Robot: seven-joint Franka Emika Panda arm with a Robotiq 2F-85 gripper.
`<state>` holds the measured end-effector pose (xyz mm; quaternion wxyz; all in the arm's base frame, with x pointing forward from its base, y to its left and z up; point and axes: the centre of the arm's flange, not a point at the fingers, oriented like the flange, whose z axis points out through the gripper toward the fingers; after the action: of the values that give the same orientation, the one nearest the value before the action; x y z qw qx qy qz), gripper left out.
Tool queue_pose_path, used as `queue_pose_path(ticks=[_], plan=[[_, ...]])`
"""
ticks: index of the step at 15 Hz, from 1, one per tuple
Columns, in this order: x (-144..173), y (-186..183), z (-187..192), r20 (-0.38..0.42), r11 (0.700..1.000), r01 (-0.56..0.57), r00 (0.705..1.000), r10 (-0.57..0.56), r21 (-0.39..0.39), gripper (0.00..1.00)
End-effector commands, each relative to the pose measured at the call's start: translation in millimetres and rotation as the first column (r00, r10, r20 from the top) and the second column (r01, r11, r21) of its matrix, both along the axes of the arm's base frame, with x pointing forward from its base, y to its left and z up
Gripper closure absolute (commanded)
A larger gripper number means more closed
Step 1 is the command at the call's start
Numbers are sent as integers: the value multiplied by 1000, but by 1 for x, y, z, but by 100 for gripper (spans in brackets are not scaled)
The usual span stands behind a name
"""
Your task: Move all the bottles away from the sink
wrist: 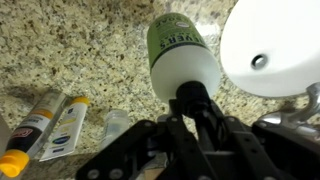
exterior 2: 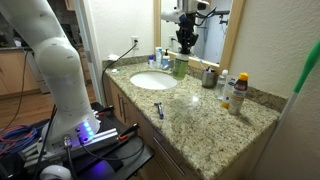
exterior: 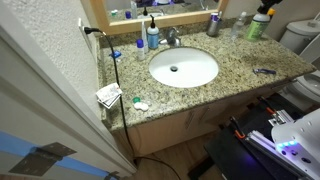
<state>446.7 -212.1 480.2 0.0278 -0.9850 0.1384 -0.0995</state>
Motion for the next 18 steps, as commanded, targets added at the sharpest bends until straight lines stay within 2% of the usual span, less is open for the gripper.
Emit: queue_pose_path(ticks=[1,3,4,6,7,9,10,11,15,18], plan=[[-22,-79,-30,-1,983,164,986,-165,-85,93],[-50,-122,-49,-20,964,247,968,-250,-98,93],[-73,-148,-53,-24,953,289,956,-292,-90,93],[-119,-198,-58,7,937,344,939,-344,-57,93],[-92,-164,-54,-29,945,318,947,-321,-72,71],[-125,-194,-56,-19,934,352,935,-354,-65,71],[-129,-197,-56,-18,931,359,933,-361,-63,71],[-119,-195,-59,3,935,349,937,-349,-62,93],[-135,-203,-81,88,934,347,936,-340,-82,93],[-169,-230,-96,153,927,369,922,-355,-70,93]])
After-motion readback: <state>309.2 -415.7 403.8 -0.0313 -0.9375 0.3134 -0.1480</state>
